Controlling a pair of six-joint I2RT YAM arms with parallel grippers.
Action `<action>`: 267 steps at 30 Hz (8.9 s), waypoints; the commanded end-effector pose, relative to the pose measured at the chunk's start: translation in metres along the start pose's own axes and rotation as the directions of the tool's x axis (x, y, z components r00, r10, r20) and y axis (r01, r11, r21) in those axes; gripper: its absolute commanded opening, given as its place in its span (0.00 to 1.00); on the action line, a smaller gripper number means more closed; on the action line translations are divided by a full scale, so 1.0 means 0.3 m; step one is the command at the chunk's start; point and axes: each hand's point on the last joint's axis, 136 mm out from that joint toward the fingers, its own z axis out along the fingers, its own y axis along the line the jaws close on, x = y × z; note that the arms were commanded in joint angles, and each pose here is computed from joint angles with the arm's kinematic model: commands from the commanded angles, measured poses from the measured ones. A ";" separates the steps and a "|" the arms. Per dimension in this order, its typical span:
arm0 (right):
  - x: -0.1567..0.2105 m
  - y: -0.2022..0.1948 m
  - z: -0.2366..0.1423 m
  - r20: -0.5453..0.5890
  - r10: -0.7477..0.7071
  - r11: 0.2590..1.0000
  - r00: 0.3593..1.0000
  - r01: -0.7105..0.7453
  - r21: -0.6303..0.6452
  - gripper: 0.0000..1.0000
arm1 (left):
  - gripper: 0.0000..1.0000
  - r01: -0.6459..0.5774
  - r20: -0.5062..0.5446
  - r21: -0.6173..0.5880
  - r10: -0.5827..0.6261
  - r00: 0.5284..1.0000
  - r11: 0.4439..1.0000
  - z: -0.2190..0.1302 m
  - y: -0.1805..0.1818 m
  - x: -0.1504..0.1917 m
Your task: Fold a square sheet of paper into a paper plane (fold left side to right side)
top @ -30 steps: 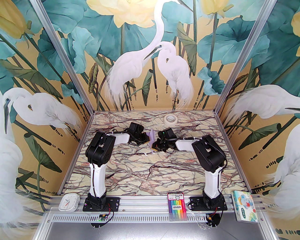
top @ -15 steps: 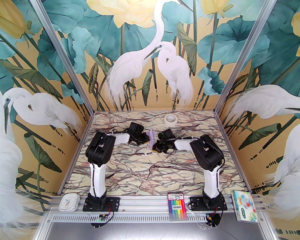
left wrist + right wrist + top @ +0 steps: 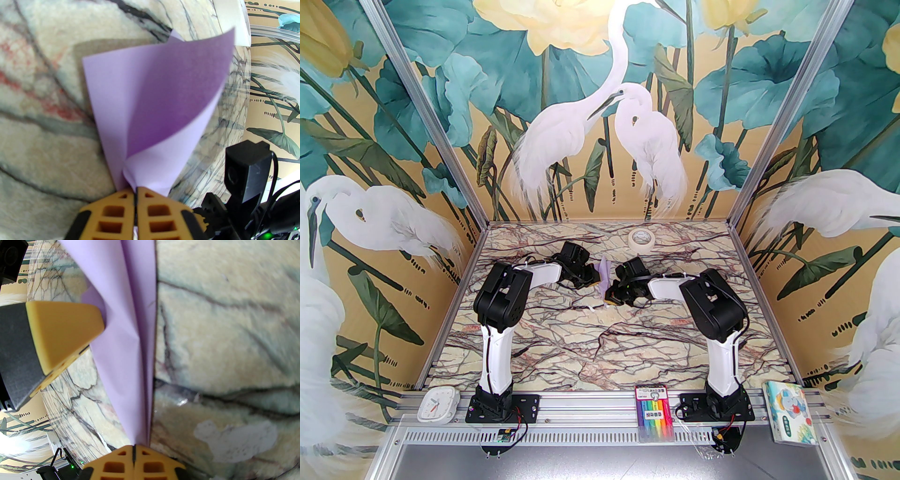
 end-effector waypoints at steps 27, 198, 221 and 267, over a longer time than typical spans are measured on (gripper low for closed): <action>-0.185 0.031 0.006 0.035 -0.006 1.000 0.999 0.006 0.013 0.00 | 0.07 -0.032 -0.018 -0.086 0.030 0.999 0.996 0.065 0.056 0.021; -0.715 -0.101 -0.252 0.251 0.009 0.996 0.968 -0.032 0.088 0.00 | 0.05 0.158 -0.208 -0.126 -0.181 0.961 0.979 0.087 0.069 0.390; -0.547 -0.102 -0.045 0.168 0.030 0.998 0.985 -0.039 0.050 0.00 | 0.06 0.163 -0.211 -0.129 -0.187 0.959 0.978 0.086 0.074 0.398; -0.380 -0.129 0.022 0.054 -0.006 0.998 0.999 0.002 0.065 0.00 | 0.12 0.123 -0.143 0.014 -0.119 0.983 0.992 0.034 -0.147 0.222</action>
